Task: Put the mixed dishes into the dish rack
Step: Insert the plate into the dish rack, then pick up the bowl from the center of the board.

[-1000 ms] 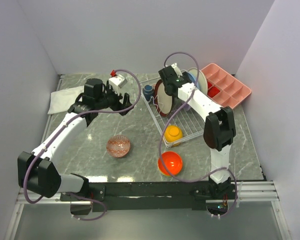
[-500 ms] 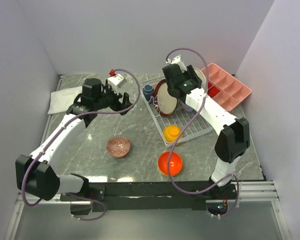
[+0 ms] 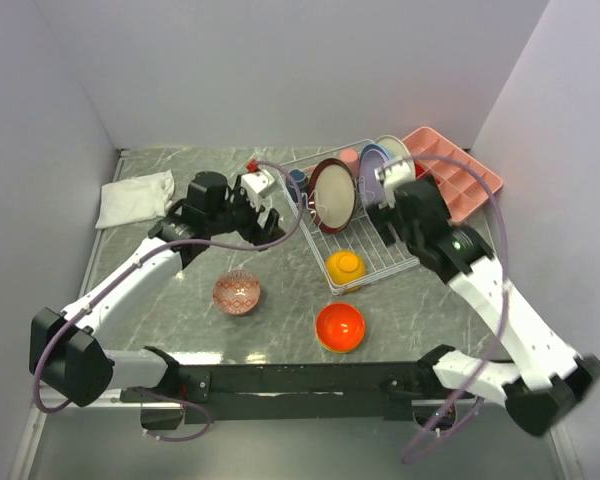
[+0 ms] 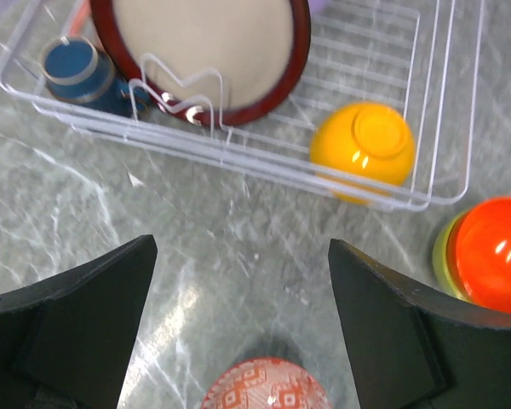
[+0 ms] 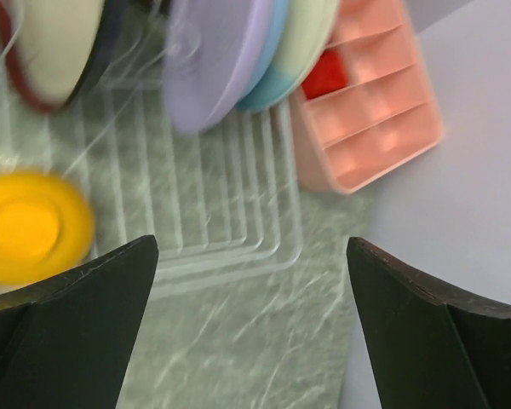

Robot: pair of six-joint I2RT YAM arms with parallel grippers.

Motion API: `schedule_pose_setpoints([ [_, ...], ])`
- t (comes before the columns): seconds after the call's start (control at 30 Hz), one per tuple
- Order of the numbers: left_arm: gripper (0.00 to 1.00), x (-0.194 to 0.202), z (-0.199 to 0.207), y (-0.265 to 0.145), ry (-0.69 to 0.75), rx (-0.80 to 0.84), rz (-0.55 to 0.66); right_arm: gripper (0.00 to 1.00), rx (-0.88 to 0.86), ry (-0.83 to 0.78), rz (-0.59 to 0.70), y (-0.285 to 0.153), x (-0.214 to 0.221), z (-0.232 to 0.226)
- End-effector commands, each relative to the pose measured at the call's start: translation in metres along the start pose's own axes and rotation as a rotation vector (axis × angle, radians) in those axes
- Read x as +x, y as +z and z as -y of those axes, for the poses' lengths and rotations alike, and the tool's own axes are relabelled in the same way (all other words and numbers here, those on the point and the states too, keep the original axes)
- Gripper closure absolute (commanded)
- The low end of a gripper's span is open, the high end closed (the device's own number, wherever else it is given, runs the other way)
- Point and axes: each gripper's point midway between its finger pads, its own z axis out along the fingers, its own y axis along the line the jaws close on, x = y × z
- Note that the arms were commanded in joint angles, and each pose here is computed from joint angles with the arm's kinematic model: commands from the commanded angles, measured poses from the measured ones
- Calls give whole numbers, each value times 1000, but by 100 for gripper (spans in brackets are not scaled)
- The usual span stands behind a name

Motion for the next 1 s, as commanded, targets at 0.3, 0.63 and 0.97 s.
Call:
schedule_pose_setpoints([
  [0.3,11,94,-13,-63,45,-43,-359,20,-698,-179,36,-73,41,-93],
  [0.63,15,150,-6,-119,243,22,-515,18,-613,-160,74,-58,4,-87],
  [0.97,16,182,49,-85,401,141,-553,16,-550,-154,115,-49,-26,-78],
])
